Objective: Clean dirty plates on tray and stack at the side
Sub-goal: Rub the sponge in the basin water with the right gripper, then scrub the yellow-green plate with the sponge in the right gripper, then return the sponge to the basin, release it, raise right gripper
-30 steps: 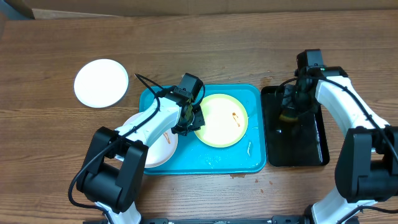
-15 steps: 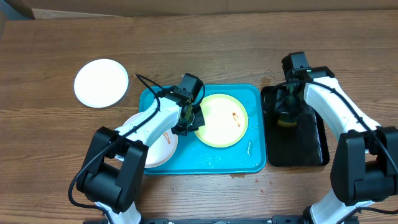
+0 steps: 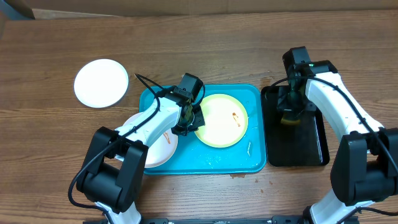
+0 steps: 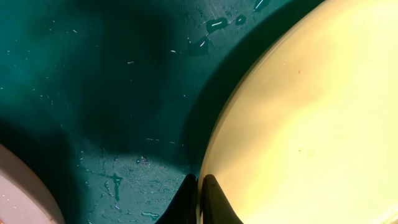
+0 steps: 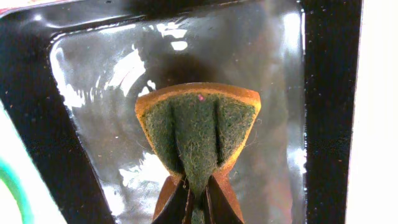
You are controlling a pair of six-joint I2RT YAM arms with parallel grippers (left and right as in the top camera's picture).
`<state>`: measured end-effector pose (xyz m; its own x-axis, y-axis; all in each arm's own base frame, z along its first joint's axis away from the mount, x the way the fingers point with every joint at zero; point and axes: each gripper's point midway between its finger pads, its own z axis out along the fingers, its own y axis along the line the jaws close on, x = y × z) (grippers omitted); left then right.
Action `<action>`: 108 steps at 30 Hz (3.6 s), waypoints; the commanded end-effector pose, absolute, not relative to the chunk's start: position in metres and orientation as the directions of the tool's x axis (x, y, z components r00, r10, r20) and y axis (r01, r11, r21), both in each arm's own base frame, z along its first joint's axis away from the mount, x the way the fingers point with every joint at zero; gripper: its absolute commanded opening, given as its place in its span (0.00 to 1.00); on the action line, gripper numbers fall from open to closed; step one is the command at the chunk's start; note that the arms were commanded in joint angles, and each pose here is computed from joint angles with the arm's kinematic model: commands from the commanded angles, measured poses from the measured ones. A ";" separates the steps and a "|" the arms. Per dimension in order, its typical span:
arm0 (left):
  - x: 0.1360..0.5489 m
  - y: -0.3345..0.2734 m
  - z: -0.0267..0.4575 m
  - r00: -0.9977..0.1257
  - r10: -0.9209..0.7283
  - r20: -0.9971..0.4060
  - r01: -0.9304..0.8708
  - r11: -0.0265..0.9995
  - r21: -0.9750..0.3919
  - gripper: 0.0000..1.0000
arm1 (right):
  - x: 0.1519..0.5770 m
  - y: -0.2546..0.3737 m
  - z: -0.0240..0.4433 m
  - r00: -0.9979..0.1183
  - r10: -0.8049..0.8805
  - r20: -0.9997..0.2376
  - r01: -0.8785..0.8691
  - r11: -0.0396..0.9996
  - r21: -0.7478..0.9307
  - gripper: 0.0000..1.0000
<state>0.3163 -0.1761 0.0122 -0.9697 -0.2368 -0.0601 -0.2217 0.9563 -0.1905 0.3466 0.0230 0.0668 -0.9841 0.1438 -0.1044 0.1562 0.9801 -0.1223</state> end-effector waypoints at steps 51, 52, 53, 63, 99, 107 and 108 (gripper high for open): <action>0.321 -0.177 0.020 -0.969 -0.236 -0.078 -0.217 0.956 -0.199 0.04 | 0.361 0.168 0.064 -0.840 -0.432 -0.329 -0.360 0.896 -0.259 0.04; 0.321 -0.177 0.020 -0.969 -0.236 -0.078 -0.217 0.956 -0.199 0.04 | 0.360 0.169 0.060 -0.839 -0.431 -0.333 -0.362 0.898 -0.252 0.04; 0.321 -0.177 0.020 -0.969 -0.236 -0.078 -0.217 0.956 -0.199 0.04 | 0.359 0.169 0.055 -0.837 -0.430 -0.338 -0.361 0.898 -0.249 0.04; 0.321 -0.177 0.020 -0.969 -0.236 -0.078 -0.217 0.956 -0.199 0.04 | 0.336 0.179 0.007 -0.833 -0.424 -0.356 -0.404 0.905 -0.133 0.04; 0.320 -0.176 0.019 -0.969 -0.235 -0.075 -0.217 0.956 -0.197 0.04 | 0.373 0.085 0.100 -0.980 -0.065 -0.190 -0.095 0.984 0.153 0.04; 0.320 -0.178 0.020 -0.970 -0.234 -0.070 -0.216 0.955 -0.203 0.16 | 0.364 0.023 0.079 -0.989 0.058 -0.140 0.049 0.997 0.067 0.04; 0.319 -0.179 0.020 -0.970 -0.233 -0.066 -0.215 0.954 -0.209 0.16 | 0.365 0.020 0.075 -0.987 0.067 -0.143 0.057 0.996 0.068 0.04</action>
<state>0.3135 -0.1754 0.0118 -0.9705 -0.2362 -0.0491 -0.2234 0.9568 -0.1860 0.3673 0.0309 0.0817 -0.9881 0.0503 -0.1451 0.0365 0.9947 0.0963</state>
